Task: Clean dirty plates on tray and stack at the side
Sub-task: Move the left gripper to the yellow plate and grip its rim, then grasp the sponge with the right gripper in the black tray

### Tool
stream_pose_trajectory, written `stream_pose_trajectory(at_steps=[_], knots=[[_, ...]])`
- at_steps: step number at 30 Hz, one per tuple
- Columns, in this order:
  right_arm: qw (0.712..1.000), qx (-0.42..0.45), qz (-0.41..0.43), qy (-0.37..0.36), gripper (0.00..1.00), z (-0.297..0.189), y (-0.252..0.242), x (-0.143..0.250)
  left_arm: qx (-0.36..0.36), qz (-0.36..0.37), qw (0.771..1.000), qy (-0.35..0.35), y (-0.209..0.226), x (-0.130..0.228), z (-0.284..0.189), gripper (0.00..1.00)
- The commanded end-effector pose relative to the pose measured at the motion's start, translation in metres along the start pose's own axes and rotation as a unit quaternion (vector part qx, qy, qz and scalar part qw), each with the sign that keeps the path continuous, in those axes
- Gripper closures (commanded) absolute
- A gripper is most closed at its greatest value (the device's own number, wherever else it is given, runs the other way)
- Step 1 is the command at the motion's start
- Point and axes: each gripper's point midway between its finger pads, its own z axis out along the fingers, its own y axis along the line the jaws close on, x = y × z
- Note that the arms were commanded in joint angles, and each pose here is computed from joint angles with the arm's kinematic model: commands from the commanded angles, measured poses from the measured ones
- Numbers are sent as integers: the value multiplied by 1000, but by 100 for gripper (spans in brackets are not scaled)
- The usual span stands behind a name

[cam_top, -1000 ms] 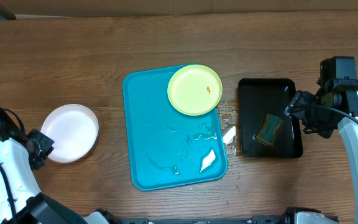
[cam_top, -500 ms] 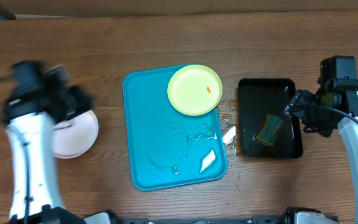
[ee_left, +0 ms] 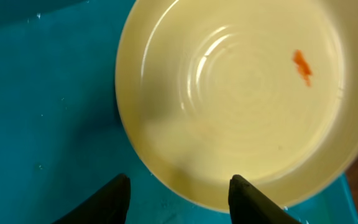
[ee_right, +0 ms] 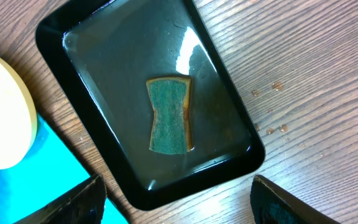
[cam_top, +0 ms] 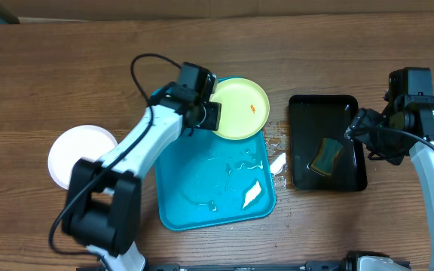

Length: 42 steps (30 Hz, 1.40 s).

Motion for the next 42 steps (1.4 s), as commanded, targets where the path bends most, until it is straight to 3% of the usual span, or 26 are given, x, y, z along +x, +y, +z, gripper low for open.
stream_pose_trajectory(at_steps=[1,5,9,10,11,12,21,27,39,42], knots=[[1000,-5,1,-8,24,-4,0,-3,-50,-102,994,-3,21,0,17,50],[1000,-5,1,-8,24,-4,0,-3,-52,-153,987,6,24,5,33,55],[1000,-5,1,-8,24,-4,0,-3,-30,-157,987,28,17,14,48,64],[1000,-5,1,-8,24,-4,0,-3,-32,-158,986,44,18,22,53,81],[1000,-4,1,-7,24,-4,0,-3,-35,-159,985,52,19,26,53,92],[1000,-5,1,-8,24,-4,0,-3,-38,-159,985,58,20,29,53,96],[1000,-5,1,-7,24,-4,0,-3,-58,-93,991,75,34,32,3,96],[994,-86,-53,33,24,2,27,14,-145,-85,979,115,62,60,-45,96],[994,-69,-1,83,34,102,22,45,-160,-88,964,192,75,126,-27,96],[995,-52,16,86,42,124,17,44,-157,-89,964,197,77,139,-19,87]])
